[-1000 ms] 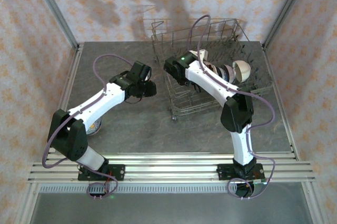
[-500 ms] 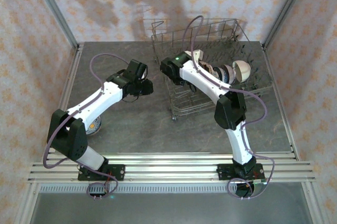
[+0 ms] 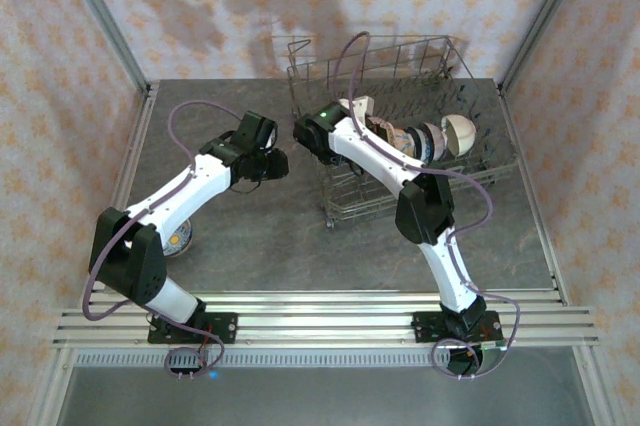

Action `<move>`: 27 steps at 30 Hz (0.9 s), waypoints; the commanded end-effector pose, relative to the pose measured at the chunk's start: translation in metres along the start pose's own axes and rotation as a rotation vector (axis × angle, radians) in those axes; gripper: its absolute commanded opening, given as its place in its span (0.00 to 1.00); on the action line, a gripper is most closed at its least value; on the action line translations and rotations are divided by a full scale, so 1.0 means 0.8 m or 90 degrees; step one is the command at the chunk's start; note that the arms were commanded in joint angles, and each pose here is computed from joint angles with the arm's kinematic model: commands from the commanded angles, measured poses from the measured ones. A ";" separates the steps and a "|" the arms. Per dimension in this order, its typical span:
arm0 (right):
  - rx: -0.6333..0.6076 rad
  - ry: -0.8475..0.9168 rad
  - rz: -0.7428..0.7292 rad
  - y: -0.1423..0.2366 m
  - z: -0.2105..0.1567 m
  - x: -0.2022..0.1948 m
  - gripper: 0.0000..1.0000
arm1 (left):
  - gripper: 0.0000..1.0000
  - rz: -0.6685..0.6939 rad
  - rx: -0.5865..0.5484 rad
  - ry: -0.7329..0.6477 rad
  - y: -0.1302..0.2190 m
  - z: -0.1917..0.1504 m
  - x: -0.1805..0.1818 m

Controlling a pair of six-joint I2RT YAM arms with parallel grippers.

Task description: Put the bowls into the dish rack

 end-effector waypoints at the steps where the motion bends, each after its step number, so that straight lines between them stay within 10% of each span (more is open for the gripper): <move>1: -0.002 0.049 -0.036 -0.002 -0.007 -0.001 0.06 | 0.32 -0.001 -0.007 -0.003 0.000 0.013 0.002; 27: -0.056 -0.026 -0.049 0.005 0.023 -0.045 0.00 | 0.32 -0.084 0.080 -0.054 -0.034 0.007 -0.034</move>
Point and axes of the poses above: each hand's point on the last joint's axis, 136 mm out from that joint toward the fingers, its own y axis back along the fingers, its own x axis along the line the jaws close on, z = x × y, the point moved 4 cm from there along y, back along the fingers, and after that the axes turned 15 degrees about -y, right-handed, at the moved point
